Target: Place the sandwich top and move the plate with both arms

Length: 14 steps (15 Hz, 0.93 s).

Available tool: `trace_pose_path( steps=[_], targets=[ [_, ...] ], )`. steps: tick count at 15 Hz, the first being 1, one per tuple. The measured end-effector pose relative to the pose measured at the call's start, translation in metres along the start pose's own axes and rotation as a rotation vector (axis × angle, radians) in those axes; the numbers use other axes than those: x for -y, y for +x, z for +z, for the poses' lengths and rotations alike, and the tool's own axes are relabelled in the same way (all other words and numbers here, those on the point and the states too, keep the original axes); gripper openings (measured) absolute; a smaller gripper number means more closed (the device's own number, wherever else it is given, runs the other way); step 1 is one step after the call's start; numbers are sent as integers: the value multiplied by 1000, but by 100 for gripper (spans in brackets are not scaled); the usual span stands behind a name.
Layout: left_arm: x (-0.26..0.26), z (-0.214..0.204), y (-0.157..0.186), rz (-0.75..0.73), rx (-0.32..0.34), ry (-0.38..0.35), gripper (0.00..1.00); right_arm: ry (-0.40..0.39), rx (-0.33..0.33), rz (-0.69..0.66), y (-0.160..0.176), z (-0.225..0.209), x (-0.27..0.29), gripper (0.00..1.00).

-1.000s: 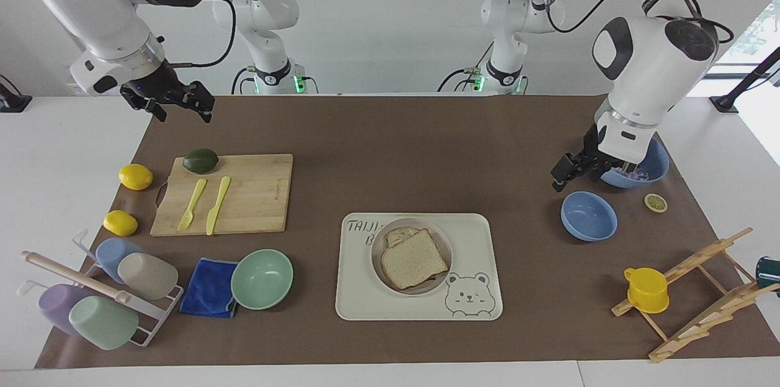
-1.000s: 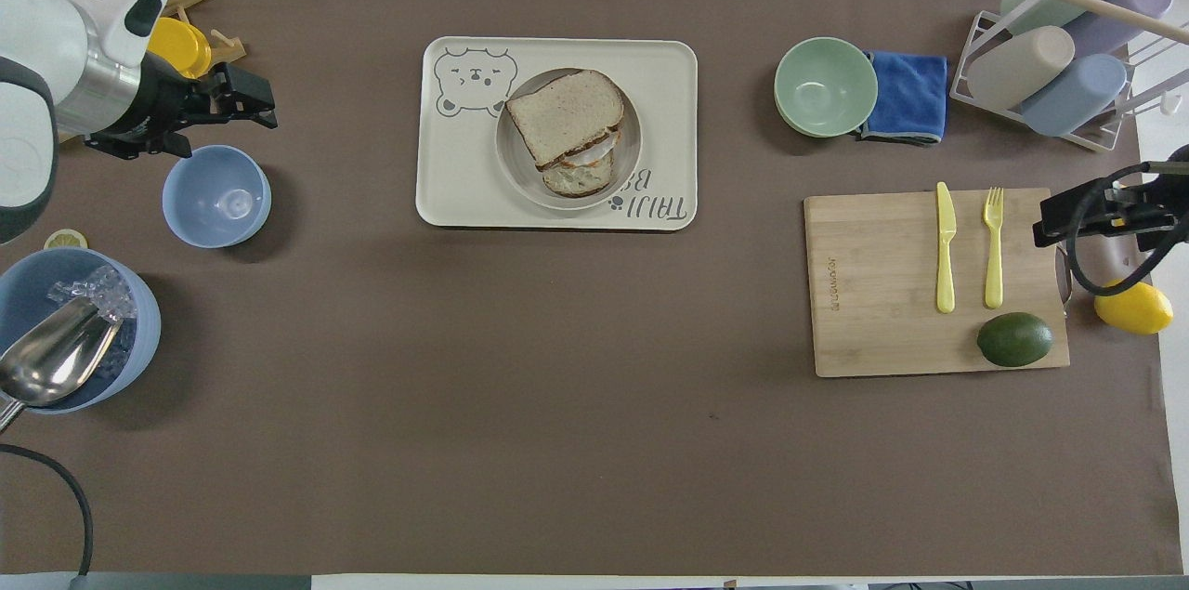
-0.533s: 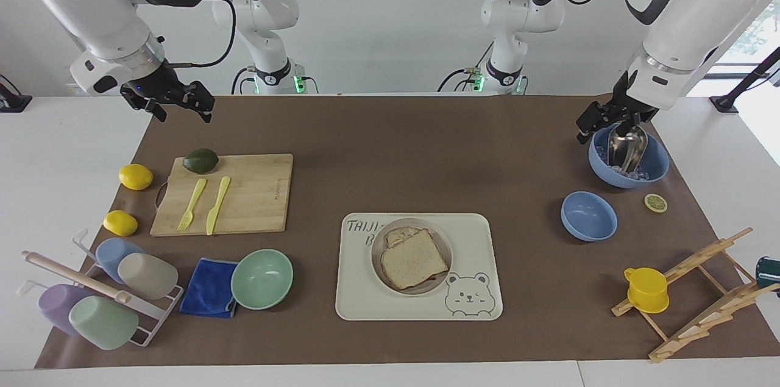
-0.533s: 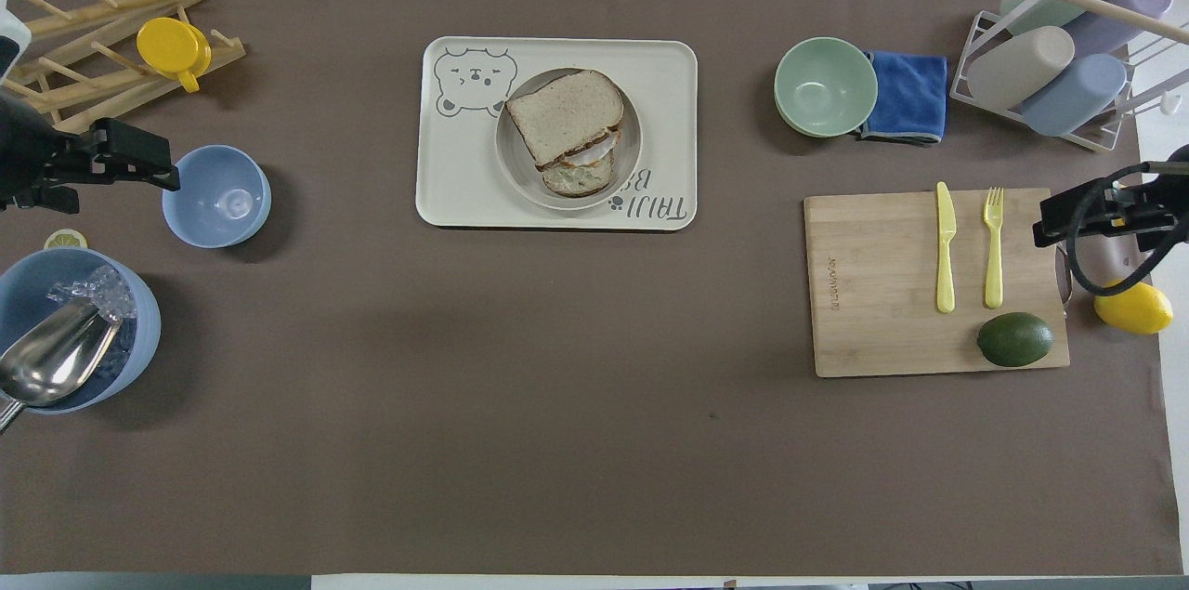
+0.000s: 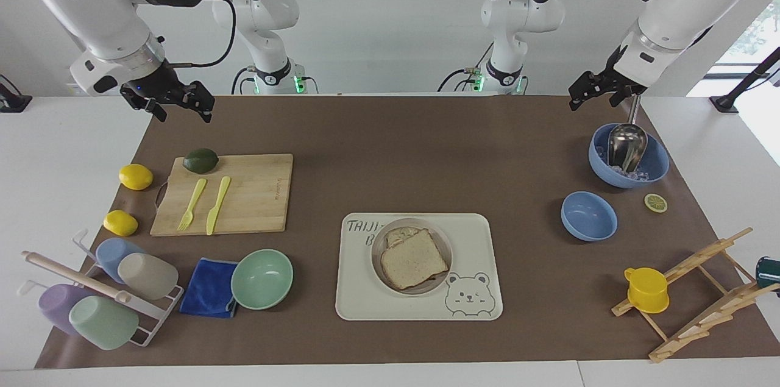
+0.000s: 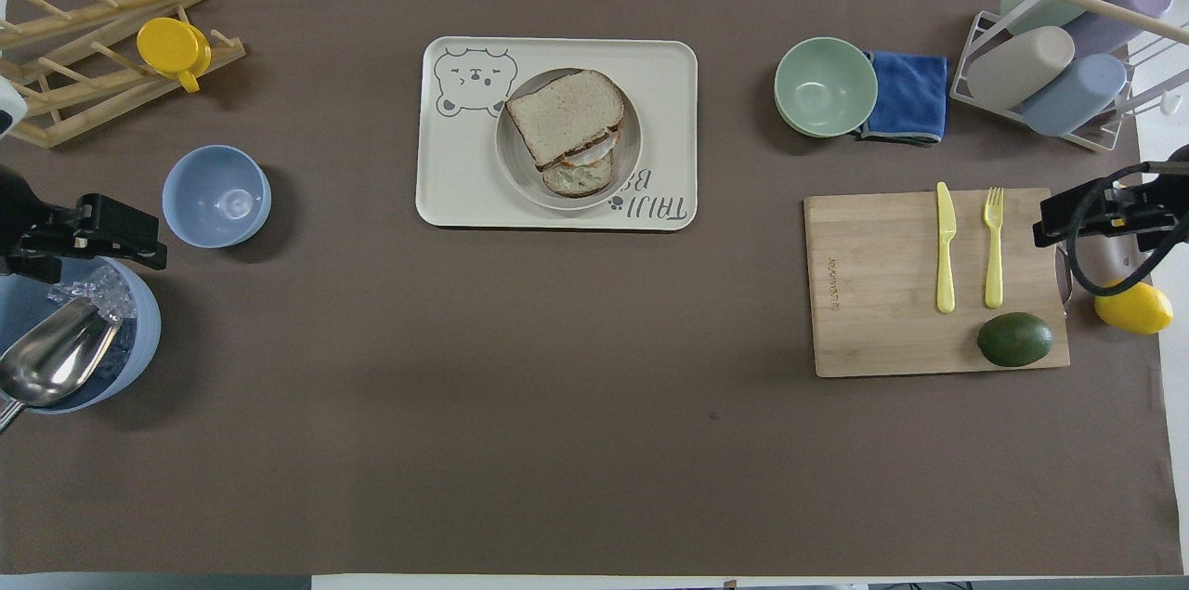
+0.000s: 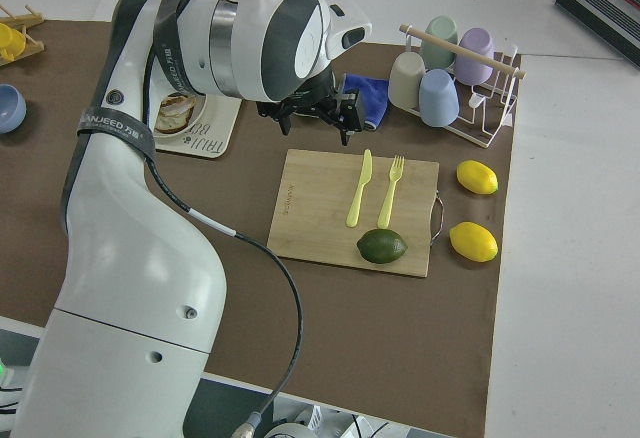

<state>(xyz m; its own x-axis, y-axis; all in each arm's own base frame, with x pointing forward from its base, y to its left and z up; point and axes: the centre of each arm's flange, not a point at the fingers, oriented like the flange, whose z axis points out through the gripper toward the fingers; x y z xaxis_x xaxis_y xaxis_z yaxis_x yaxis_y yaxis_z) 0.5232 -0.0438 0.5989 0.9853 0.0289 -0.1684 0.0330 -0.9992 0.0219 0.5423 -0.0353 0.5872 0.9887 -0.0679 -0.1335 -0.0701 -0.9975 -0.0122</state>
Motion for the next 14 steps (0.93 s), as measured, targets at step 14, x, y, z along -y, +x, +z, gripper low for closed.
trace_pose_path(
  steps=[14],
  targets=[
    [-21, -8, 13, 37, -132, -9, 100, 0, 0, 0, 0, 0, 0, 100]
  ],
)
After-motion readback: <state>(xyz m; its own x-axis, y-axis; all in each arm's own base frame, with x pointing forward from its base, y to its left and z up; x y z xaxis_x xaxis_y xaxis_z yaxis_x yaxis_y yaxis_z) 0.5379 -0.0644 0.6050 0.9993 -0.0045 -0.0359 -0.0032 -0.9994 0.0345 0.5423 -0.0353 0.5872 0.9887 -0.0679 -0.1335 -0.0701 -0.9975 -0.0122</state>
